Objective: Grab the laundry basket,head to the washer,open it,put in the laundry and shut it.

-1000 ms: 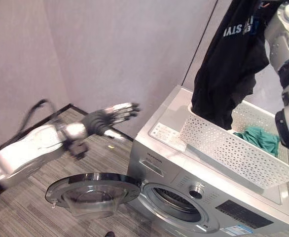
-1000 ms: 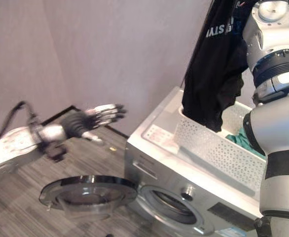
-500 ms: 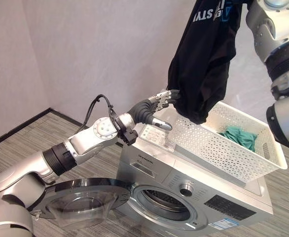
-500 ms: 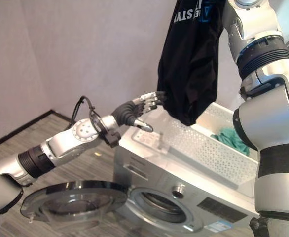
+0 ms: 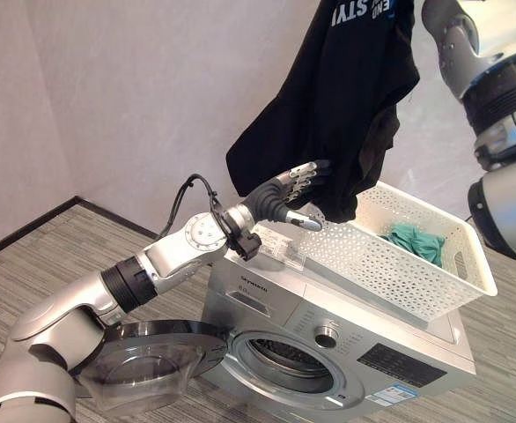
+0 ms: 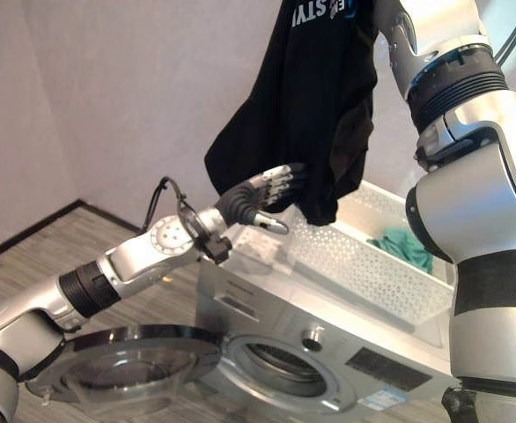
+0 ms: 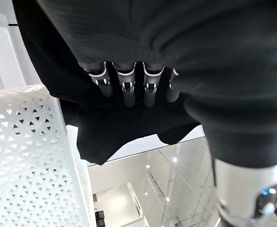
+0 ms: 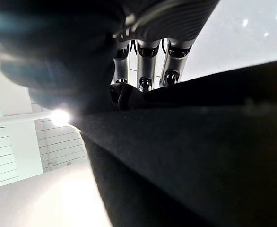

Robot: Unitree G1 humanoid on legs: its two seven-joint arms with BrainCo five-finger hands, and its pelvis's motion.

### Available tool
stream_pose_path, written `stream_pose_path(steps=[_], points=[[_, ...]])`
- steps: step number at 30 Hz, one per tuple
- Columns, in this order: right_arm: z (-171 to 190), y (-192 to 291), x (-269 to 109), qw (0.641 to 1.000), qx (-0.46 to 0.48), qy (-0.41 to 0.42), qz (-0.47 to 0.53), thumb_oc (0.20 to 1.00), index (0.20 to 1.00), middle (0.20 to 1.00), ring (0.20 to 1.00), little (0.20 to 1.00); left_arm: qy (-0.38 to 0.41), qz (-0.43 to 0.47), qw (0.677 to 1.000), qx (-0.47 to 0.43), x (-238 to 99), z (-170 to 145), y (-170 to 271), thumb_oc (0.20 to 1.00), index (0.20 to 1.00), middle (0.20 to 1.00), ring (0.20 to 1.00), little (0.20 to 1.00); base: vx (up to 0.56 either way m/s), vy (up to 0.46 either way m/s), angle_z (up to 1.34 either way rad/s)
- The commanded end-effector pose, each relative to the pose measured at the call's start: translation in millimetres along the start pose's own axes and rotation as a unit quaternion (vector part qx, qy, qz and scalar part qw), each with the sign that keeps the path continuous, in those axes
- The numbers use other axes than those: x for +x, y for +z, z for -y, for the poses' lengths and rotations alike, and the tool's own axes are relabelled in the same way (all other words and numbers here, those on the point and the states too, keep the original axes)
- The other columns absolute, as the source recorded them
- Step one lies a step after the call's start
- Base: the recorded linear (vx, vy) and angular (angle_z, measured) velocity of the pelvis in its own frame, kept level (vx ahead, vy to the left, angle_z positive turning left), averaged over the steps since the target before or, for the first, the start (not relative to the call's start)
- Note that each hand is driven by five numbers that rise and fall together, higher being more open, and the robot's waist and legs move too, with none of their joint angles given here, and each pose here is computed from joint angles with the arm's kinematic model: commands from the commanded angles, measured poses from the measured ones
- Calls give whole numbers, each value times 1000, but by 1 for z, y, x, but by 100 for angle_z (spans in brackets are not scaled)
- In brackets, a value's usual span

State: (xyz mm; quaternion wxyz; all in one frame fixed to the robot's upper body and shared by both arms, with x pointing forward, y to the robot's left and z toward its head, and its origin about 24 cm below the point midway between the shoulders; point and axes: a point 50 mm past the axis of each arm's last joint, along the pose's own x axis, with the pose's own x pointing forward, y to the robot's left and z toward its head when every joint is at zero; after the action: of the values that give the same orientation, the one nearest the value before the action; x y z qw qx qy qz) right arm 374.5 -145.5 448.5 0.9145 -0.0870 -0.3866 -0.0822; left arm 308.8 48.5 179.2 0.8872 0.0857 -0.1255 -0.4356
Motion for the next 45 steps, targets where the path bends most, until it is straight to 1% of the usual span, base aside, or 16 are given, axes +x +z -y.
stream_pose_path(steps=[1,4,6,11,15,17,22,24,28,32,35,36,38,39,44,45], points=[[16,70,17,994,23,-54,97,200,200,200,200,200,4,53,998,-22,2,2,13,1000,1000,1000,1000,1000,0,0,0],[11,68,16,994,32,-53,94,200,200,200,200,200,19,72,997,-31,4,2,16,1000,1000,1000,1000,1000,-23,6,1],[3,68,15,994,41,-42,96,200,200,200,200,200,49,90,993,-60,7,0,16,1000,1000,1000,1000,1000,-39,2,2],[-21,74,10,991,80,-17,109,200,200,200,200,200,84,138,980,-113,21,3,26,1000,1000,1000,1000,1000,-35,-3,0],[-41,75,4,988,108,5,110,200,200,200,200,200,110,165,974,-113,34,1,36,1000,1000,1000,1000,1000,-22,-6,-3],[-45,75,3,988,110,10,110,200,200,200,200,200,116,172,972,-114,36,0,39,1000,1000,1000,1000,1000,-23,-2,-13],[-59,79,-4,983,137,35,121,200,200,200,200,200,155,229,952,-130,48,-5,64,1000,1000,1000,1000,1000,-26,-4,-12],[-60,78,-5,981,144,36,122,200,200,200,200,200,157,248,946,-139,49,-5,72,1000,1000,1000,1000,1000,-16,-9,-15],[-56,72,-7,978,165,35,120,200,200,200,200,200,161,313,920,-170,35,-8,88,1000,1000,1000,1000,1000,-8,-3,-16],[-51,60,-5,982,159,29,99,200,200,200,200,200,147,347,912,-164,24,-7,99,1000,1000,1000,1000,1000,-8,1,-12],[-48,55,-5,983,153,30,92,200,200,200,200,200,151,358,908,-156,19,-10,102,1000,1000,1000,1000,1000,-3,-3,-6],[-42,52,-4,985,143,30,89,200,200,200,200,200,154,372,903,-151,12,-12,106,1000,1000,1000,1000,1000,-5,-4,-8],[-40,50,-3,986,141,28,88,200,200,200,200,200,158,373,902,-149,11,-13,105,1000,1000,1000,1000,1000,4,2,-11],[-30,47,-2,986,141,18,86,200,200,200,200,200,166,366,902,-155,6,-16,99,1000,1000,1000,1000,1000,9,4,-11],[-25,46,-2,985,144,18,89,200,200,200,200,200,175,352,905,-163,4,-18,90,1000,1000,1000,1000,1000,2,1,-3],[-22,50,-3,984,147,21,101,200,200,200,200,200,186,325,910,-177,3,-20,76,1000,1000,1000,1000,1000,4,1,-5]])
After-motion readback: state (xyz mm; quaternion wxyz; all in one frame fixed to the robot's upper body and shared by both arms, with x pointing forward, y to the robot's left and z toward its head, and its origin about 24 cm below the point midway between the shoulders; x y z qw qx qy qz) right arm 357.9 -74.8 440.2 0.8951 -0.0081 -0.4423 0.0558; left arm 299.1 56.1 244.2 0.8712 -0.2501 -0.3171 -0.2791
